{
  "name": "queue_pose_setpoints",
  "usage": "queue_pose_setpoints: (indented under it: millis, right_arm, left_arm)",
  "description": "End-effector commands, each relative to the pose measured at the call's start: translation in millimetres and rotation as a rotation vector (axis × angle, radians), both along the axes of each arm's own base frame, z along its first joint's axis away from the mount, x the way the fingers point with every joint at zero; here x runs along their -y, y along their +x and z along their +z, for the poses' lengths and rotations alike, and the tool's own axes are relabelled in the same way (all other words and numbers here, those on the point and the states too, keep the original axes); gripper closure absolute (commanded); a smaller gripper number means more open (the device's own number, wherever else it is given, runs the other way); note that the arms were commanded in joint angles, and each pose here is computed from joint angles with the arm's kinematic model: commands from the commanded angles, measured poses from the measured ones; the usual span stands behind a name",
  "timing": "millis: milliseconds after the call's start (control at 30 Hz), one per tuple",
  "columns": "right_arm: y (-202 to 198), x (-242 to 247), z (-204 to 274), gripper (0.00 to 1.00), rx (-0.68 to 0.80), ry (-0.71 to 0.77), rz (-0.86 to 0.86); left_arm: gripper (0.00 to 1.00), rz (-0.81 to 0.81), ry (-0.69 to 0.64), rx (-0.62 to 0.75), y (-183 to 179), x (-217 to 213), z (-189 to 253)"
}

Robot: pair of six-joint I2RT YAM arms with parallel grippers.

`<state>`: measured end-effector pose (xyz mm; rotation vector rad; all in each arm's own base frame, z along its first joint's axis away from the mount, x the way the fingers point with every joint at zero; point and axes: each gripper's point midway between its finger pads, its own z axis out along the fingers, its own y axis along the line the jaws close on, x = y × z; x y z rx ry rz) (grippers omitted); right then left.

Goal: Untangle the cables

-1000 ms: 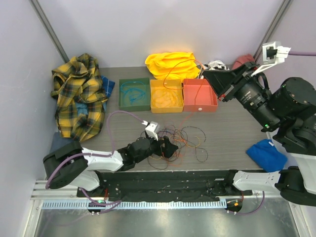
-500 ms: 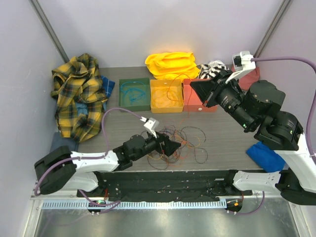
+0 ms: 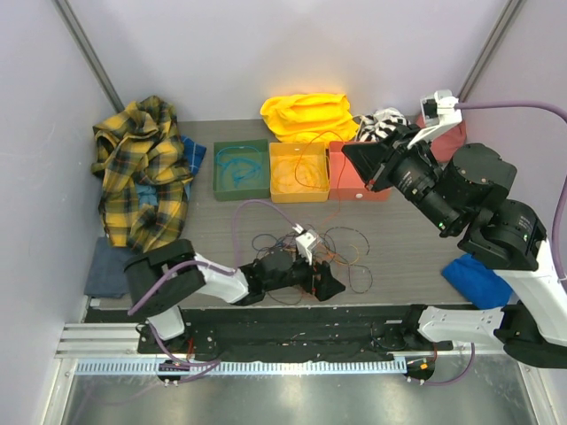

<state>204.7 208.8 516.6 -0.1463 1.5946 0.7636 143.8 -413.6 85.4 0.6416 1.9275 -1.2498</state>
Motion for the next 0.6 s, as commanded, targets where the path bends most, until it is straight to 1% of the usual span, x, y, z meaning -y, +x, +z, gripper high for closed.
queue_pose_setpoints:
  millis: [0,33,133,167,233,267,333,367,400,433,500,567]
  right_arm:
    - [-7,5,30,0.99,0.053,0.082,0.016]
    - [-8,5,30,0.99,0.052,0.083,0.019]
    - [-10,9,33,0.99,0.054,0.094,0.017]
    - [-10,10,32,0.99,0.052,0.091,0.014]
    - [-11,16,35,0.99,0.056,0.09,0.001]
    - [-12,18,35,0.99,0.058,0.089,-0.002]
    - [-12,23,36,0.99,0.067,0.087,-0.018]
    - [-11,26,38,0.99,0.07,0.089,-0.031]
    - [-10,26,37,0.99,0.074,0.08,-0.033]
    - [-10,28,41,0.99,0.082,0.085,-0.041]
    - [-10,35,51,0.99,0.102,0.097,-0.061]
    - [-9,43,60,0.99,0.126,0.093,-0.093]
  left_arm:
    - [0.0,0.046,-0.165,0.05,16,27,25]
    - [0.0,0.071,-0.177,0.038,20,29,24]
    - [0.09,0.149,-0.186,0.036,35,31,13]
    - [0.19,0.154,-0.182,0.034,36,30,10]
    - [0.33,0.168,-0.184,0.046,37,25,10]
    - [0.5,0.18,-0.18,0.048,38,21,9]
    - [0.71,0.206,-0.175,0.042,40,10,10]
    - [0.88,0.226,-0.171,0.03,43,4,10]
    - [0.97,0.239,-0.167,0.026,44,-2,11]
    - [1.0,0.272,-0.128,0.017,45,-15,7]
    - [1.0,0.304,-0.087,0.003,44,-28,5]
    - [1.0,0.361,-0.004,-0.014,43,-53,-4]
